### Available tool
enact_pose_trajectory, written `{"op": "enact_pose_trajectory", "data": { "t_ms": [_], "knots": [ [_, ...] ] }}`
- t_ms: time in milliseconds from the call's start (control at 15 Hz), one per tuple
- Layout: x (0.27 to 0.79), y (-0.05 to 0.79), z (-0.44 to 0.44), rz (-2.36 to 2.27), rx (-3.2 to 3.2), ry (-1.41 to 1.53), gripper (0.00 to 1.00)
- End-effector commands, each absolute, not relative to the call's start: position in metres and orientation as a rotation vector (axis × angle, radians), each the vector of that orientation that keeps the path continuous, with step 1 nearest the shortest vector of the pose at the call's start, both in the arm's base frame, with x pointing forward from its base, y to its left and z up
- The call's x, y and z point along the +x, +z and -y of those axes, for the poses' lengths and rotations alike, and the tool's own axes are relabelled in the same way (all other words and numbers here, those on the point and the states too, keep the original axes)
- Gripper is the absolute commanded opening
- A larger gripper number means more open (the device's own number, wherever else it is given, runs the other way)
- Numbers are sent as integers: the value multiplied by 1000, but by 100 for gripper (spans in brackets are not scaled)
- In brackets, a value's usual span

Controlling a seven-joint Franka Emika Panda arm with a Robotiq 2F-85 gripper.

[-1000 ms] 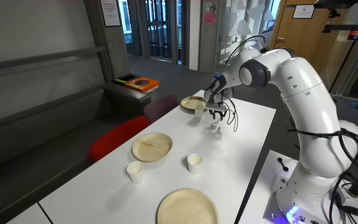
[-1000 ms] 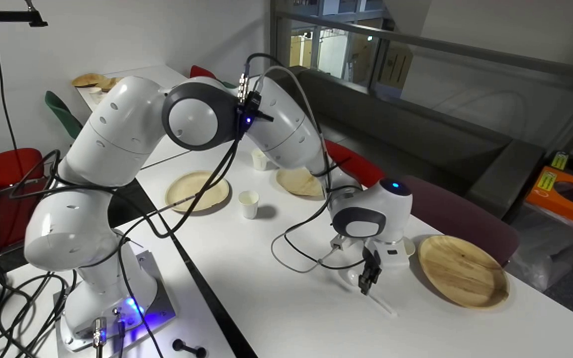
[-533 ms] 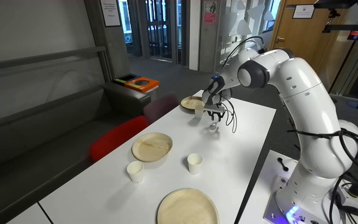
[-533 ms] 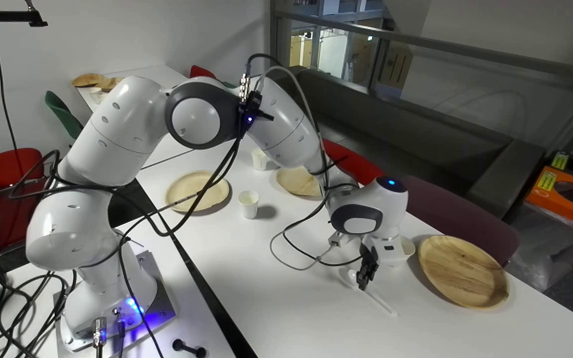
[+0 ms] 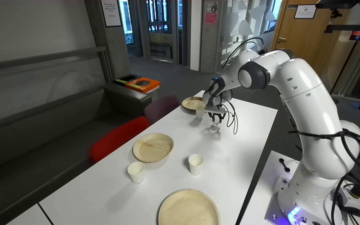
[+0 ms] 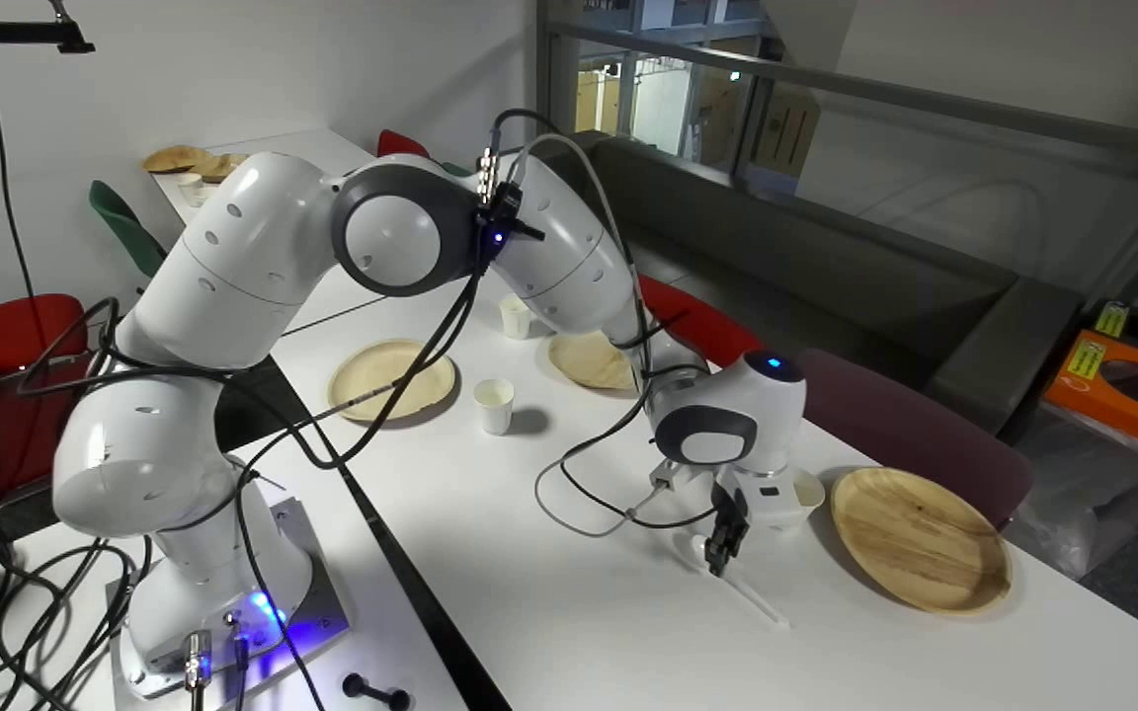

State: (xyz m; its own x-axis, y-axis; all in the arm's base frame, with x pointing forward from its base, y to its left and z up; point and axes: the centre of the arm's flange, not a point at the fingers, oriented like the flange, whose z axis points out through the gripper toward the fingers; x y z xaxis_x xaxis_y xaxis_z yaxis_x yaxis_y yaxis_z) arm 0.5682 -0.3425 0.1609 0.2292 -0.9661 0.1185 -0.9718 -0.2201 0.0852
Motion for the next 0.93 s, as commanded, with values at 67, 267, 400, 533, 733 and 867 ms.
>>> {"op": "enact_pose_trajectory", "data": {
  "t_ms": [67,267,400,533,733,867],
  "knots": [
    [565,162,350,1858,2317,67,49],
    [563,157,353,1858,2308,58,44],
    [562,158,354,1859,2306,58,28],
    [561,160,354,1859,2307,62,24],
    [560,161,353,1859,2309,66,23],
    [560,161,353,1859,2309,67,23]
  ]
}}
